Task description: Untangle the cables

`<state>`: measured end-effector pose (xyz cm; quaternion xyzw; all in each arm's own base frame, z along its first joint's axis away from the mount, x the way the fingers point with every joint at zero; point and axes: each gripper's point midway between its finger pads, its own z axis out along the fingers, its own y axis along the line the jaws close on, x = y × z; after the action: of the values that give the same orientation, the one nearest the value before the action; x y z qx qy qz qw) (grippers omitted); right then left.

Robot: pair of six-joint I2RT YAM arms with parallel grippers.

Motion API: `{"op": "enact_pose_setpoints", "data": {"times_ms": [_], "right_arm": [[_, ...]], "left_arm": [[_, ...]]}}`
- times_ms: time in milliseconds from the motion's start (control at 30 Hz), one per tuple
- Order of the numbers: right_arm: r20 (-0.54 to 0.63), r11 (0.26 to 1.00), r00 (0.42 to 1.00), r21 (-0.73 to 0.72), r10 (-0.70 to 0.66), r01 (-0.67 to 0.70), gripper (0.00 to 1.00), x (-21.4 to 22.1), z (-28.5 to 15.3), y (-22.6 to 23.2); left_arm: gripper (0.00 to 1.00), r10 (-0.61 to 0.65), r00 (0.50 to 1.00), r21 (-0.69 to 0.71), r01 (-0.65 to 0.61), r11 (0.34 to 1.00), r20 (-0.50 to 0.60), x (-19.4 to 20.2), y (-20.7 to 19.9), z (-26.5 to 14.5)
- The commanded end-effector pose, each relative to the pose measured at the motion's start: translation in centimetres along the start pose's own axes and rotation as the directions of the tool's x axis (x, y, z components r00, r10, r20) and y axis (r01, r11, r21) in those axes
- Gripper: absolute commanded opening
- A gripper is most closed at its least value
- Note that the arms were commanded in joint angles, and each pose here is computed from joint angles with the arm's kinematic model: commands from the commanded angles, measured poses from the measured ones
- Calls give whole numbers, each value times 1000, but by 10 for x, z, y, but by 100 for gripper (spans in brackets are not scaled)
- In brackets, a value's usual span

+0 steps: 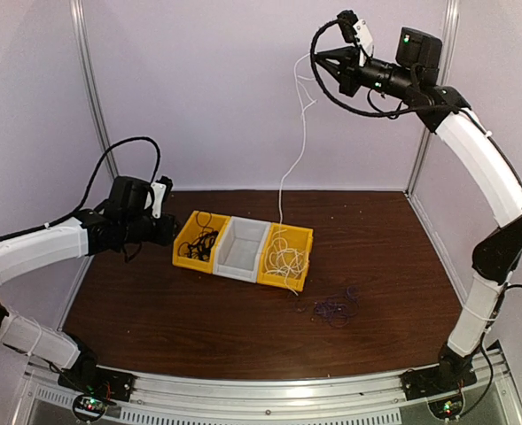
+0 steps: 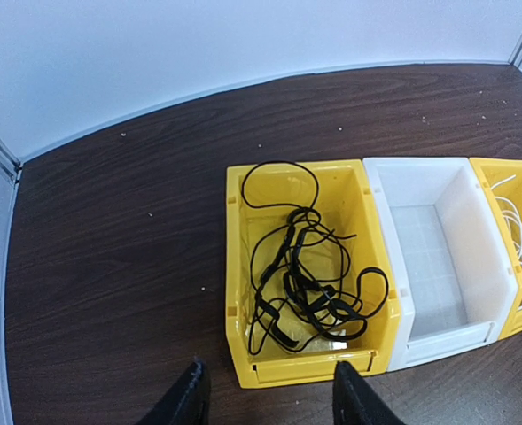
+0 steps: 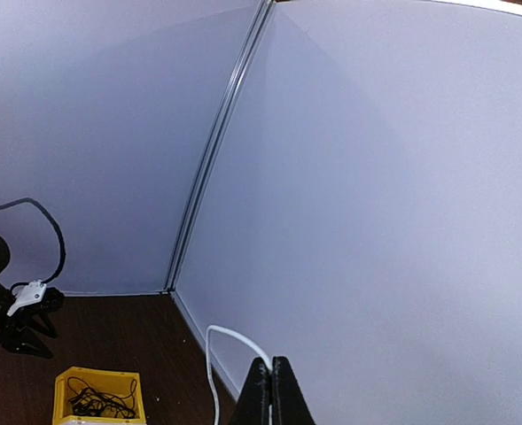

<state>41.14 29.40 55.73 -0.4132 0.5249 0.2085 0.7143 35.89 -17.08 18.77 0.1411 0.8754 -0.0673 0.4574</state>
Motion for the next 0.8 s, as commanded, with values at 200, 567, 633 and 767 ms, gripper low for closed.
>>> {"op": "enact_pose_setpoints", "data": {"times_ms": [200,567,633,767], "right_arm": [[89,996,994,70,-58,52,0,-43,-4,-11],[-22,1000,1000,-3,3,-3,0,13,17,3],[-51,1000,999,-14,1,-1,0,26,15,8],[-83,1000,996,-30,-12,10,0,34,3,18]], "left_arm": [[48,-14,999,16,14,1000,33,-8,-2,2],[48,-9,999,21,9,1000,31,-8,-2,2],[49,-10,999,21,9,1000,33,-8,-2,1],[49,-8,999,25,7,1000,32,-8,-3,1]]}}
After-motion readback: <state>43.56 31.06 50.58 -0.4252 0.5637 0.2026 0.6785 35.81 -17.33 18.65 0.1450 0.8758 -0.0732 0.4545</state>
